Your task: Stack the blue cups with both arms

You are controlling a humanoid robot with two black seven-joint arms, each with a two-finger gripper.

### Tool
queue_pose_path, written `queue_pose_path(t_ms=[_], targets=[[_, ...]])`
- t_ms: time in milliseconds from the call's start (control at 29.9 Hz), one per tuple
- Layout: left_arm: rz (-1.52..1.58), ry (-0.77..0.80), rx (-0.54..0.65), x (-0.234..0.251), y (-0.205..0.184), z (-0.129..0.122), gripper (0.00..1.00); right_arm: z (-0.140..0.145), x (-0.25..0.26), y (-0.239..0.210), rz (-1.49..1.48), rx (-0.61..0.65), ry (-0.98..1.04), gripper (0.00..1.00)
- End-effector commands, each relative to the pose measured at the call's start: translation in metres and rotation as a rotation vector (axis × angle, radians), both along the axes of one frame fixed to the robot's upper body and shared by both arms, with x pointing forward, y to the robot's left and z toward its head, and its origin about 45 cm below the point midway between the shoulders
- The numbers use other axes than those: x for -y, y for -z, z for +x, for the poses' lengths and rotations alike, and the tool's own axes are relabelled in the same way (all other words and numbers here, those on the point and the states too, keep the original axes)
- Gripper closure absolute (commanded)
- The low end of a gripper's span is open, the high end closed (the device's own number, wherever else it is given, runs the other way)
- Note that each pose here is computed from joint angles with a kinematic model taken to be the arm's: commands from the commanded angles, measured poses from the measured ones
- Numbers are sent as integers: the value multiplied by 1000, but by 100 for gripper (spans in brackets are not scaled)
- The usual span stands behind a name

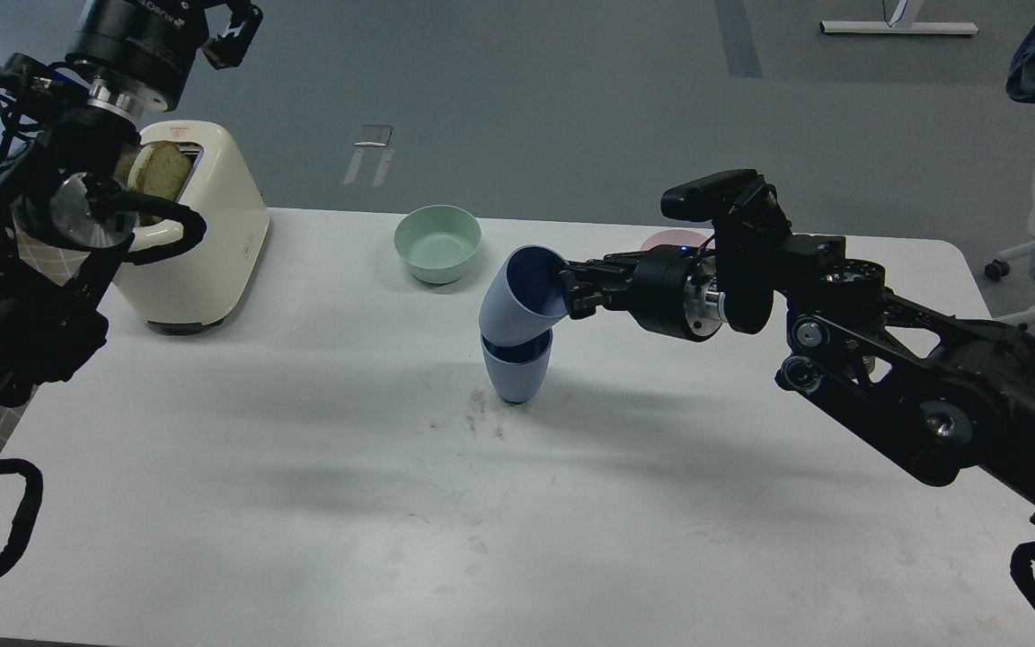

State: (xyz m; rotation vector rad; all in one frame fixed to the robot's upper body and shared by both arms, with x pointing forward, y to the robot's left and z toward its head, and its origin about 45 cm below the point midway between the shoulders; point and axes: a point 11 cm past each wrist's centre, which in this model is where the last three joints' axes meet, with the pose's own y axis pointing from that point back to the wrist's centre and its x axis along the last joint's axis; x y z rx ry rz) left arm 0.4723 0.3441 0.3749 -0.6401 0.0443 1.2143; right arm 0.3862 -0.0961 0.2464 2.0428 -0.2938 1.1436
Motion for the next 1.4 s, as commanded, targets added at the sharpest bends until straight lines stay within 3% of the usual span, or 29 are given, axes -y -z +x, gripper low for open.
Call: queue_pose_path(t_ms=[0,702,802,869,936,969,1203,1370], targets=[[1,1,-2,0,0,0,2,-2,1,4,1,-12,3,91],[-2,4,-3,2,1,0,2,-3,0,5,9,-18,2,74],[-4,5,-2,2,2,0,2,-2,-1,2,16,-12,4,67],[-4,3,-3,2,2,0,2,1,0,-3,31,-6,12,53],[-6,4,-3,2,2,0,2,11,0,-22,103,14,47,9],[-6,4,-3,2,2,0,2,13,0,-27,124,19,56,0],[-3,-4,-9,1,6,-1,2,58,31,-102,396,99,238,0],[3,-2,-25,1,13,-1,2,72,60,-146,623,134,331,0]])
